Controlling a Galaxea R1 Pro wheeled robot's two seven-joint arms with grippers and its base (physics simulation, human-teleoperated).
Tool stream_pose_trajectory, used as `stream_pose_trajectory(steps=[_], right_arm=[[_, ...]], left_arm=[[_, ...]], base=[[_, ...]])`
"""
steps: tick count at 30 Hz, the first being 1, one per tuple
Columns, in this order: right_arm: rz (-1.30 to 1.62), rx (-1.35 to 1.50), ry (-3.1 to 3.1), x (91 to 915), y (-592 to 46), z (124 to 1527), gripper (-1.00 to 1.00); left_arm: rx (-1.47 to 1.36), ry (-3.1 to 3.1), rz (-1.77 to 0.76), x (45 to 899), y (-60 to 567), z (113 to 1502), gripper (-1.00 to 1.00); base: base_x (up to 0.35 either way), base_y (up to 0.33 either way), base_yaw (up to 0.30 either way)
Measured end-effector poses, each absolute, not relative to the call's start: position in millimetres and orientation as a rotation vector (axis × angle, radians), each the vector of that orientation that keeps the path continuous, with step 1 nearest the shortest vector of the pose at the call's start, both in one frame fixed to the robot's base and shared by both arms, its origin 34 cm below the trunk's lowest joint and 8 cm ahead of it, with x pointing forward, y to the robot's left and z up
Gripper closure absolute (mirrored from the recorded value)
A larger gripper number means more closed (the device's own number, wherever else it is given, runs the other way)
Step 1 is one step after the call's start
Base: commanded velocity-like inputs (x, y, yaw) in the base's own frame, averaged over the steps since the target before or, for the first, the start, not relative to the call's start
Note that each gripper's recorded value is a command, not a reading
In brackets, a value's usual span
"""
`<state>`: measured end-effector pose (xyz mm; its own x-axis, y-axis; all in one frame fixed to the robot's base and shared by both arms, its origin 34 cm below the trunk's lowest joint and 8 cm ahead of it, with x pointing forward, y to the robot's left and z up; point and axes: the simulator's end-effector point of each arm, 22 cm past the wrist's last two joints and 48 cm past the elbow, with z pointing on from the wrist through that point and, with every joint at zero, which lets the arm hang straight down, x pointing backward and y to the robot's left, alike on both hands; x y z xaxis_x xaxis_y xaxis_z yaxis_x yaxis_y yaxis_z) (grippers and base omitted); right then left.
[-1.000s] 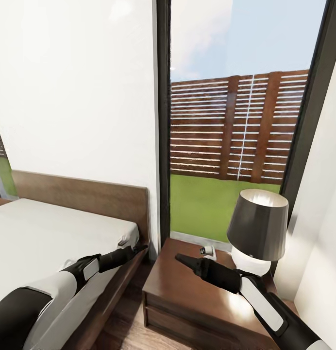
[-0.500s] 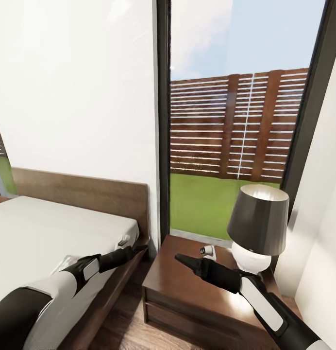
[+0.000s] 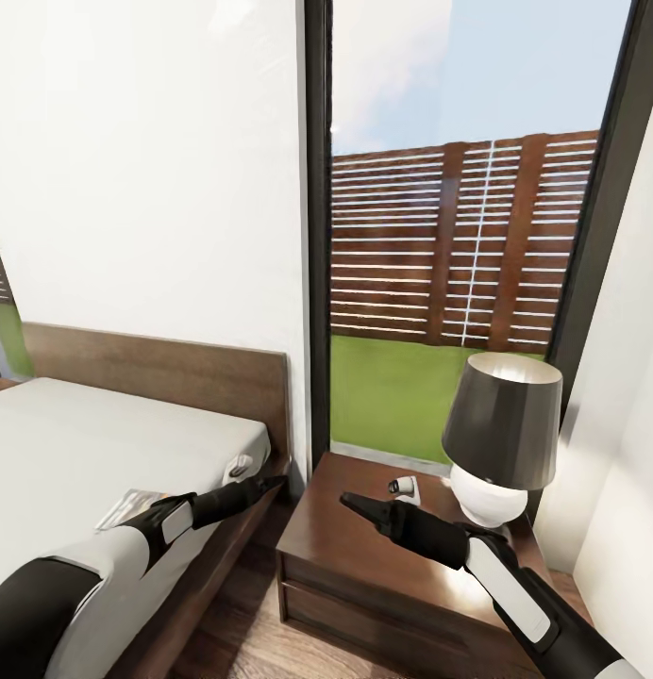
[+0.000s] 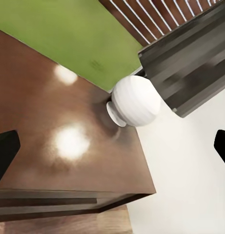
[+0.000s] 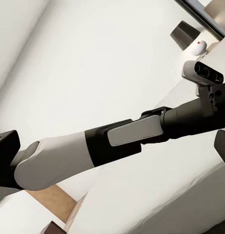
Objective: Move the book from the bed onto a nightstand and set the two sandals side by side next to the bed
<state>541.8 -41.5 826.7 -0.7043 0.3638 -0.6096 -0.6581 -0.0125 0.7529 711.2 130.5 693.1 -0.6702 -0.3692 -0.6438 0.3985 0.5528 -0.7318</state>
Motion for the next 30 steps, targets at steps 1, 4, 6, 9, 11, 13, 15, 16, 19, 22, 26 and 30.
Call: stream_pose_trajectory(steps=[1, 4, 6, 9, 11, 13, 15, 16, 19, 22, 26, 30], right_arm=[[1.803, -0.315, 1.546, 541.8, -41.5, 826.7, -1.00], [1.803, -0.315, 1.546, 541.7, -41.2, 826.5, -1.00], [1.804, -0.315, 1.545, 541.7, -41.1, 826.7, -1.00], [1.803, -0.315, 1.545, 541.8, -41.0, 826.8, -1.00], [1.803, -0.315, 1.546, 541.8, -41.0, 826.7, -1.00], [1.802, -0.315, 1.546, 541.9, -41.1, 826.5, -1.00], [1.802, -0.315, 1.547, 542.0, -41.2, 826.3, -1.00], [1.802, -0.315, 1.547, 542.0, -41.1, 826.3, -1.00], [1.801, -0.313, 1.548, 542.4, -41.3, 825.5, -1.00], [1.800, -0.308, 1.550, 543.2, -41.8, 824.8, -1.00], [1.795, -0.304, 1.552, 544.5, -42.8, 824.3, -1.00], [1.788, -0.297, 1.550, 546.9, -45.4, 825.0, -1.00]], left_arm=[[0.024, 1.973, -1.193, 711.2, 130.5, 693.1, -1.00], [0.024, 1.973, -1.193, 711.2, 130.5, 693.1, -1.00], [0.024, 1.973, -1.193, 711.1, 130.5, 693.0, -1.00], [0.024, 1.973, -1.192, 711.3, 130.5, 693.1, -1.00], [0.024, 1.973, -1.192, 711.3, 130.5, 693.1, -1.00], [0.024, 1.973, -1.192, 711.4, 130.5, 693.3, -1.00], [0.024, 1.973, -1.192, 711.5, 130.5, 693.4, -1.00], [0.024, 1.973, -1.192, 711.4, 130.3, 693.3, -1.00], [0.024, 1.973, -1.193, 711.2, 130.4, 693.1, -1.00], [0.023, 1.973, -1.192, 711.1, 130.5, 692.9, -1.00], [0.024, 1.973, -1.193, 711.0, 129.8, 692.9, -1.00], [0.024, 1.974, -1.193, 710.9, 129.6, 692.6, -1.00]], base=[[0.000, 0.000, 0.000], [0.000, 0.000, 0.000], [0.000, 0.000, 0.000], [0.000, 0.000, 0.000], [0.000, 0.000, 0.000], [0.000, 0.000, 0.000], [0.000, 0.000, 0.000], [0.000, 0.000, 0.000], [0.000, 0.000, 0.000], [0.000, 0.000, 0.000], [0.000, 0.000, 0.000], [0.000, 0.000, 0.000]])
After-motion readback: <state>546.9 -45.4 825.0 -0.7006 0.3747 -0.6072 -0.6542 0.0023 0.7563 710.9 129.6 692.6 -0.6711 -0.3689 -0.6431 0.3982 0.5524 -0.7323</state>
